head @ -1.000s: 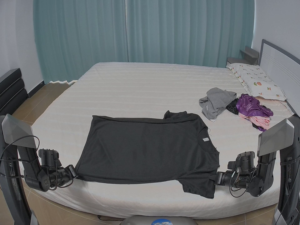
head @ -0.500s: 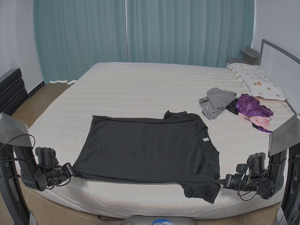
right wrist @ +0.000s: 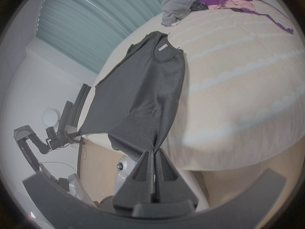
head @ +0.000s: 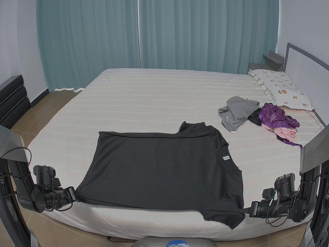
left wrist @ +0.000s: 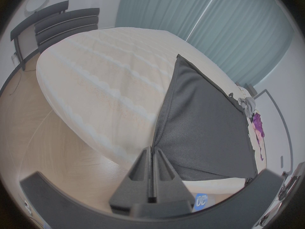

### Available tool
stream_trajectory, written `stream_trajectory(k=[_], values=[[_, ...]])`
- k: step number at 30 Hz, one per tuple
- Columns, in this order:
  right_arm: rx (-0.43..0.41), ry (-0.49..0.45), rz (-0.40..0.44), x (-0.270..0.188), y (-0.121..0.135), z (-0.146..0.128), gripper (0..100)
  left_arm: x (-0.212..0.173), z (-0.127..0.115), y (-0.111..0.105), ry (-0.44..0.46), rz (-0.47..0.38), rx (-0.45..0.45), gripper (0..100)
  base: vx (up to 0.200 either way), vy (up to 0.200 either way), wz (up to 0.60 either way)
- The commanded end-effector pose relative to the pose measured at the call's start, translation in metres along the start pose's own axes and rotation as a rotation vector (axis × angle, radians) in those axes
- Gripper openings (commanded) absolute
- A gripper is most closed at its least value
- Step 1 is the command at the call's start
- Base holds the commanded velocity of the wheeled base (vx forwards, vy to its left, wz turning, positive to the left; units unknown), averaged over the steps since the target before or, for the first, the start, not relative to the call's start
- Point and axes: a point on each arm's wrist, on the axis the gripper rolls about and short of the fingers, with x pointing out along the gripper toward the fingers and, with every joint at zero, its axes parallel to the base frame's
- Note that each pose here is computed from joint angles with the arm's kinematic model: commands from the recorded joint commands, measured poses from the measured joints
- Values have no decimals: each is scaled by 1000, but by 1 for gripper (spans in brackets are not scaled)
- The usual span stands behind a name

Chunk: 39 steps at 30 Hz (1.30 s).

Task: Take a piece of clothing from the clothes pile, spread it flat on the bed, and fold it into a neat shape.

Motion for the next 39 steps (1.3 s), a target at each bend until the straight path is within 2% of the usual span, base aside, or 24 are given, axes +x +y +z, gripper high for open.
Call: stream_trajectory(k=[1, 9, 16, 24, 30, 39], values=[[-39, 17, -4, -18, 8, -3, 0, -9, -9, 3, 32, 13, 56, 0, 0, 0, 0], [-76, 95, -43, -22, 6, -11, 0, -22, -22, 5, 71, 35, 161, 0, 0, 0, 0], [-84, 121, -52, -35, 11, -15, 0, -34, -34, 8, 112, 46, 238, 0, 0, 0, 0], [-84, 165, -70, -42, 13, -21, 0, -43, -42, 9, 135, 50, 255, 0, 0, 0, 0], [-121, 210, -104, -46, 13, -26, 0, -46, -46, 11, 161, 93, 301, 0, 0, 0, 0], [-162, 245, -109, -54, 15, -31, 0, -70, -49, 8, 199, 93, 369, 0, 0, 0, 0]])
